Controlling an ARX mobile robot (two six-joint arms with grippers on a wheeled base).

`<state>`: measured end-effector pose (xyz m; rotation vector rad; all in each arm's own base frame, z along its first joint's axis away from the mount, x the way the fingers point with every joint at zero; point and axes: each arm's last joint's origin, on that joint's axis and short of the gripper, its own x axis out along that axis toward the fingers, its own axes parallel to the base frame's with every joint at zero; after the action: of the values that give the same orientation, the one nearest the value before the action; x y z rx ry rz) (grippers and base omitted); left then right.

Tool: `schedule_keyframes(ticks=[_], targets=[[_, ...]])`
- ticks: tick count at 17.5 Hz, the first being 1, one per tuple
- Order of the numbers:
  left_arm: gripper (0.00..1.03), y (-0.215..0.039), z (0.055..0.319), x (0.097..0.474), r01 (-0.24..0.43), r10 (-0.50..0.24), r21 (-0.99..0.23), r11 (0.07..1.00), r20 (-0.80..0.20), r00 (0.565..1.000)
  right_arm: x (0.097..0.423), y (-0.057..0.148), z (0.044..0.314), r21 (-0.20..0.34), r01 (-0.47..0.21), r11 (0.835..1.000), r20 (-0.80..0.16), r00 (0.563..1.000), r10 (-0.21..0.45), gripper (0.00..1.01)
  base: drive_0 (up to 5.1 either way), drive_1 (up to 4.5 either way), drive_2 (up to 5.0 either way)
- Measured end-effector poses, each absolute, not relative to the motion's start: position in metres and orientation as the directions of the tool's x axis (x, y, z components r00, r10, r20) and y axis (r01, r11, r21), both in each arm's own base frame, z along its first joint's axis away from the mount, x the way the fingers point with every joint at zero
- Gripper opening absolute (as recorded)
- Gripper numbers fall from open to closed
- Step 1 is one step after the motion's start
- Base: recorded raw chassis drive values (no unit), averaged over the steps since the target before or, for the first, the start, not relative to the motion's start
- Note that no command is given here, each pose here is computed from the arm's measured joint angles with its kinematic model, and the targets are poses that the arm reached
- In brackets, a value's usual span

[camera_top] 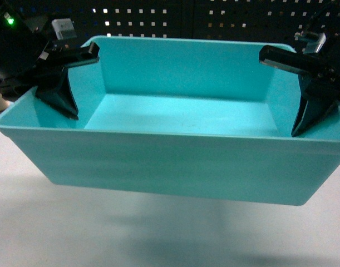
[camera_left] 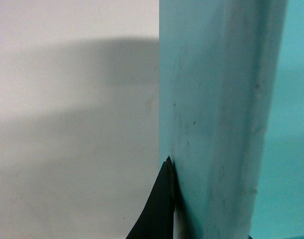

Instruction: Stack blue boxes stably on right

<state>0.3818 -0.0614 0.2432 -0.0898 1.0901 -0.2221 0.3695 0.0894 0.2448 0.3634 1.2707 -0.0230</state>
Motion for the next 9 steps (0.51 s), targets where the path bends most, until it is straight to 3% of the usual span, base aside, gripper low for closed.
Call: schedule_keyframes(ticks=[1,4,6,9], targets=[[0.02,-0.0619,0.2493,0.3793,0.142,-0.221,-0.174,0.974,-0.856,0.467,0.369,0.0893,0.248,0.26,0.218,0.941,-0.931,0.313,0.185,0.02,0.0,0.0,0.0],[0.02,-0.0622,0.2533,0.3747,0.144,-0.216,-0.167,0.975,-0.851,0.479,0.3677,0.0891,0.2504,0.264,0.219,0.939,-0.93,0.315,0.188,0.02,0.0,0.0,0.0],[0.02,-0.0625,0.249,0.3722,0.14,-0.225,-0.18,0.974,-0.861,0.455,0.3658,0.0885,0.2497,0.255,0.222,0.941,-0.937,0.296,0.184,0.02,0.0,0.0,0.0],[0.02,-0.0624,0.2473,0.3719,0.136,-0.224,-0.181,0.974,-0.862,0.454,0.366,0.0885,0.2496,0.254,0.216,0.943,-0.937,0.297,0.184,0.02,0.0,0.0,0.0]])
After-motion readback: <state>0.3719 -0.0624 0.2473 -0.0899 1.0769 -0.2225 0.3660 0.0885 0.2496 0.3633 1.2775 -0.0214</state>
